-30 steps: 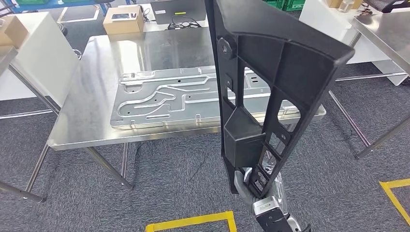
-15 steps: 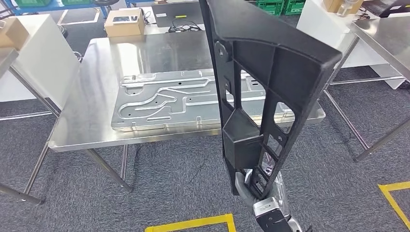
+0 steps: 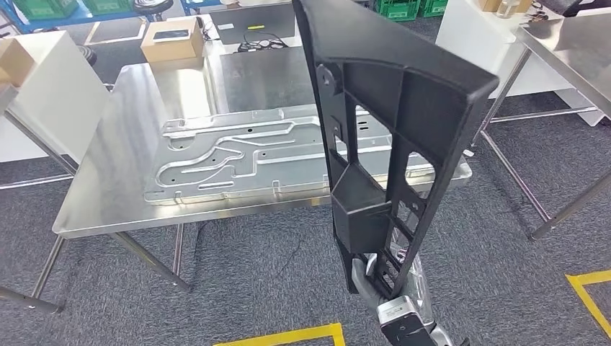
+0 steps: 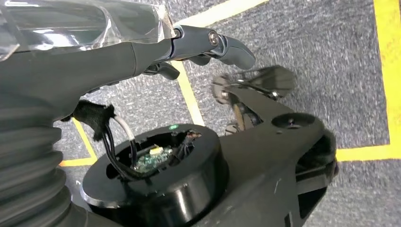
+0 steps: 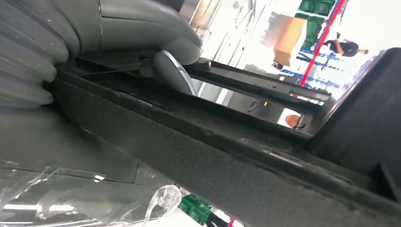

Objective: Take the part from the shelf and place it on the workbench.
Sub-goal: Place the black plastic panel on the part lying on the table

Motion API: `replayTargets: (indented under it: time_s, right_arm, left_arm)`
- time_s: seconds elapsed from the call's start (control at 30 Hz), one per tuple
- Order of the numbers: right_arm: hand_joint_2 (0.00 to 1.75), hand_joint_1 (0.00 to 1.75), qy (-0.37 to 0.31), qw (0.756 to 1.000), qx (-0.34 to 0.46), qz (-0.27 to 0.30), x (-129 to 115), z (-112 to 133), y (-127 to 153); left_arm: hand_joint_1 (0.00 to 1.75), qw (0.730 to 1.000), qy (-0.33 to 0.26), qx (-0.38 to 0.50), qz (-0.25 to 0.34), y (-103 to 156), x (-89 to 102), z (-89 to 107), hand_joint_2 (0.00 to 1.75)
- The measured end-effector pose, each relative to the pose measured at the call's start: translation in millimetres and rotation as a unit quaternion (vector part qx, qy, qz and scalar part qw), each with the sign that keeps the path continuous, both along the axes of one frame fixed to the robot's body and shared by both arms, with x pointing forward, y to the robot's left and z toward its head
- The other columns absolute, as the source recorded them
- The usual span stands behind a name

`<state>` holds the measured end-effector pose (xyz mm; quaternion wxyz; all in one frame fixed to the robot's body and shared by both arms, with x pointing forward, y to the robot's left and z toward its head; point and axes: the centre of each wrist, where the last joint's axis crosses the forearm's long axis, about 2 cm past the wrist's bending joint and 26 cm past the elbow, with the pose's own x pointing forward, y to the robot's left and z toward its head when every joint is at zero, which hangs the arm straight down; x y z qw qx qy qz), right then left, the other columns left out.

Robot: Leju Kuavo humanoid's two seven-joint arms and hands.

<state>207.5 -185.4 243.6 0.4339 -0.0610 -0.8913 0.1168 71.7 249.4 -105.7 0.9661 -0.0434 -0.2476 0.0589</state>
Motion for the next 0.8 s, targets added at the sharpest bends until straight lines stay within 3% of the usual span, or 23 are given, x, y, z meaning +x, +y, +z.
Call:
replayTargets:
  time_s: [0.8]
  right_arm:
    - [1.75,1.75,-0.005,1.000,-0.012,0.004,0.2,3.6,-0.1]
  left_arm:
    - [0.00,0.999,-0.005,-0.013,0.029,-8.2,2.3,1.1,1.75]
